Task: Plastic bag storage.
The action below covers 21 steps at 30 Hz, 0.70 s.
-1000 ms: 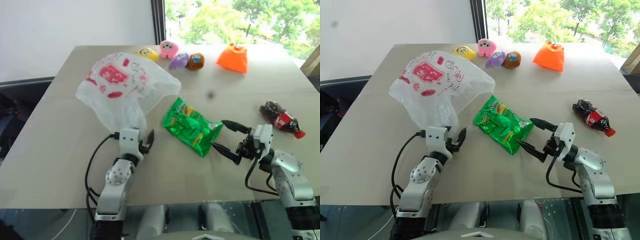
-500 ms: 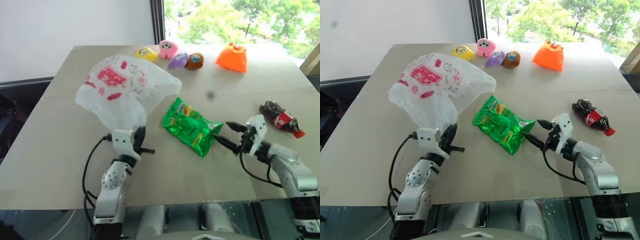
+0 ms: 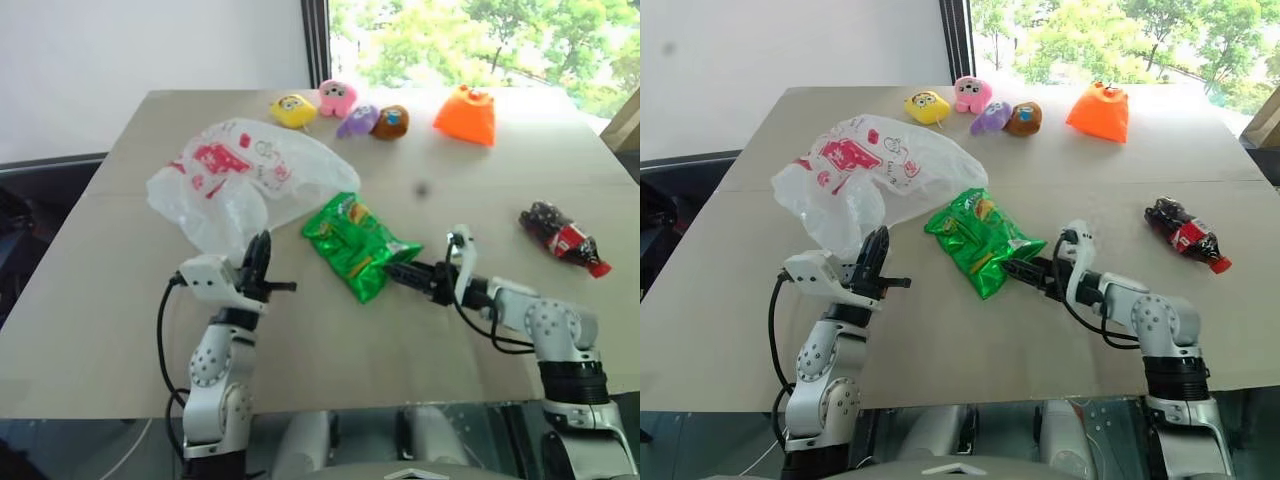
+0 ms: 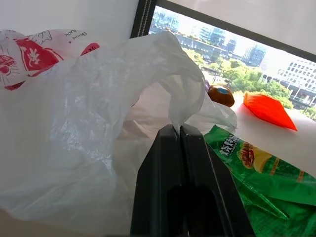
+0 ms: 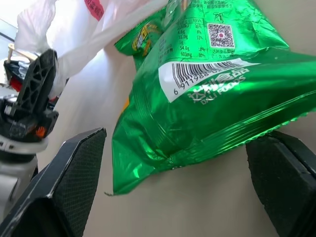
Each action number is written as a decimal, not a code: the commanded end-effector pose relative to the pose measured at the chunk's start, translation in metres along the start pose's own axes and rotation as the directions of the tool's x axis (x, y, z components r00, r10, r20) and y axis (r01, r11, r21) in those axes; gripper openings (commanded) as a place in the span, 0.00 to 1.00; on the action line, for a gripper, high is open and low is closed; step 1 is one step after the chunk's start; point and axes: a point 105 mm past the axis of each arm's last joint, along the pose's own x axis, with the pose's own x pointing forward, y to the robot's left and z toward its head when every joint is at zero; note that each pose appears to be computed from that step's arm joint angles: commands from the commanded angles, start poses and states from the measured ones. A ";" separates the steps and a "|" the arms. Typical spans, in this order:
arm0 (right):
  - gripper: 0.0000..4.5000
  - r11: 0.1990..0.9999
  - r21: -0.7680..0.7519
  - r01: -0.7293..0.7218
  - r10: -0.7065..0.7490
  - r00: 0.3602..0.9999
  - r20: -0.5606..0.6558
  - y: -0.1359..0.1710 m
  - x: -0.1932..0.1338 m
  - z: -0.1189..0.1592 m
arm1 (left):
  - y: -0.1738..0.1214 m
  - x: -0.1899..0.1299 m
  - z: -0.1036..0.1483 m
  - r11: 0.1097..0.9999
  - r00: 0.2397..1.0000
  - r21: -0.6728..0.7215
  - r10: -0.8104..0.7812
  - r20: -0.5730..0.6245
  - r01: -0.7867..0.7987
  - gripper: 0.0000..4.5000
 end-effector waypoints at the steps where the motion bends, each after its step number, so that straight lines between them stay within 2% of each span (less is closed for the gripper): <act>1: 1.00 0.998 -0.059 0.033 -0.029 0.997 0.069 -0.002 0.007 0.013 | -0.006 -0.001 -0.001 0.999 1.000 0.019 -0.026 -0.003 0.026 0.01; 4: 1.00 0.979 -0.154 0.131 -0.115 0.988 0.105 -0.017 0.006 0.024 | -0.007 -0.002 -0.004 0.999 1.000 0.028 -0.029 -0.011 0.030 0.01; 8: 1.00 0.899 -0.405 0.170 -0.139 0.985 0.106 -0.031 -0.017 0.050 | -0.002 0.000 -0.004 0.999 1.000 0.036 -0.023 -0.010 0.023 0.01; 13: 1.00 0.824 -0.533 0.193 -0.147 0.981 0.129 -0.040 -0.041 0.092 | 0.002 0.000 -0.005 0.999 1.000 0.039 -0.019 -0.013 0.020 0.01; 17: 1.00 0.787 -0.615 0.055 -0.015 0.997 0.071 -0.007 -0.006 0.106 | 0.000 0.000 -0.008 0.999 0.999 0.033 -0.029 -0.024 0.030 0.01; 19: 1.00 0.784 -0.620 -0.020 0.033 0.999 0.008 0.004 0.015 0.096 | -0.001 0.000 -0.010 0.999 0.999 0.029 -0.035 -0.025 0.035 0.01; 21: 1.00 0.782 -0.623 -0.040 0.011 0.999 -0.051 0.002 0.033 0.084 | -0.003 0.001 -0.011 0.999 0.999 0.025 -0.040 -0.024 0.041 0.01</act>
